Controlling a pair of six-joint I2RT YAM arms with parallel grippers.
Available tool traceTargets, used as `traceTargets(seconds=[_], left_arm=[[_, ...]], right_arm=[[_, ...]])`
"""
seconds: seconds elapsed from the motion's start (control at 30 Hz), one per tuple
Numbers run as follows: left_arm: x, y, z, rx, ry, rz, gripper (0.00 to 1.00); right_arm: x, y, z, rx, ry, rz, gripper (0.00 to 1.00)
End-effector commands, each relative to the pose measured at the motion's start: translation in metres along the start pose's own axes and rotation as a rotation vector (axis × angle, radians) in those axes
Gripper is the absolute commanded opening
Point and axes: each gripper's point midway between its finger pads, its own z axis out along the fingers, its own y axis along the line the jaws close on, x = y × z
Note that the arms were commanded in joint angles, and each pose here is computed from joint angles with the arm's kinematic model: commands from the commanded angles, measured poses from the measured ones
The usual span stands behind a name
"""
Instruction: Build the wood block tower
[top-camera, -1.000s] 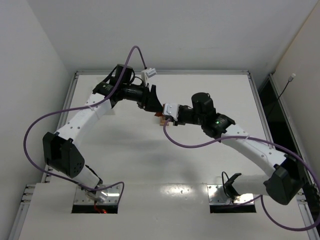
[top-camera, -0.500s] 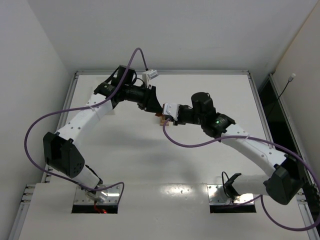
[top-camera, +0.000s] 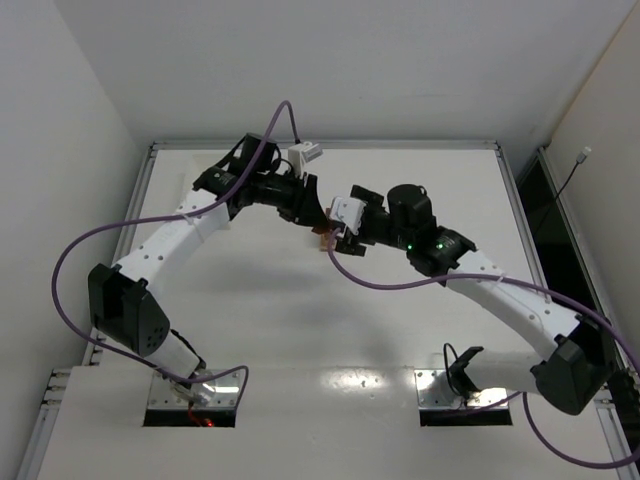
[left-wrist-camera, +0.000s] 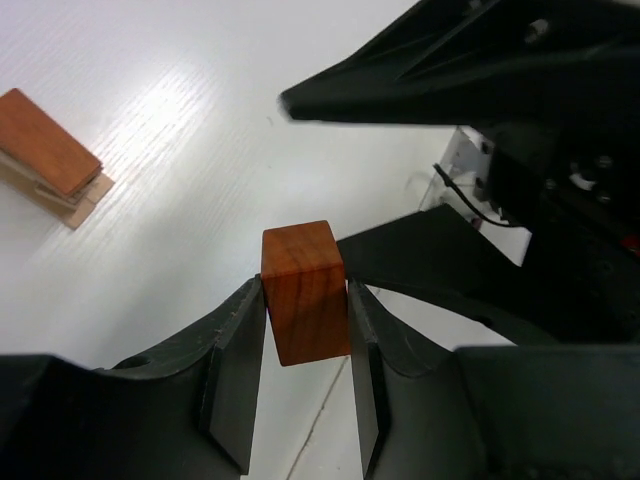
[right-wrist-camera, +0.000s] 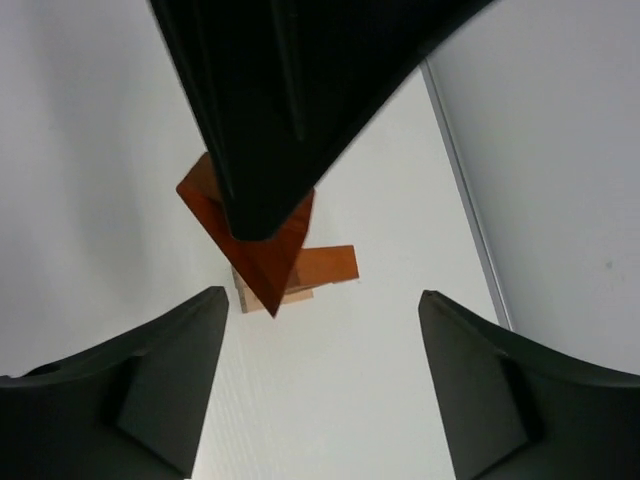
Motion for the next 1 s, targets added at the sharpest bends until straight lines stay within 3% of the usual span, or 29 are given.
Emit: traceTargets(seconds=[0.0,0.2,0.37,0.53,0.67,0.97], left_arm=[[-0.011,0.006,-0.004,-0.078,-0.052,0.026,0.0],[-0.014,0.036,-0.009,-0.299,-0.132,-0.056,0.0],[-0.021,0.061,-0.018,-0.664,-0.25,-0.028,0.0],[-0.018,0.055,0.003,-0.768,-0.336,-0.04,0.0],[-0.02,0.076,0.013,-0.841,-0.434,-0.074,0.0],[-0.019,0.094,0.042,-0.855,-0.458,-0.089,0.0]], right_arm=[[-0.023,-0.031,-0.018,0.153,-0.041,0.03,0.76],[0.001,-0.032,-0.036,0.251,0.069,0.298,0.79],[0.03,-0.026,-0.047,0.335,0.211,0.608,0.82],[0.045,-0.034,-0.061,0.409,0.24,0.739,0.83],[0.061,-0.046,-0.071,0.473,0.268,0.781,0.83],[0.086,-0.066,-0.09,0.563,0.27,0.863,0.83]])
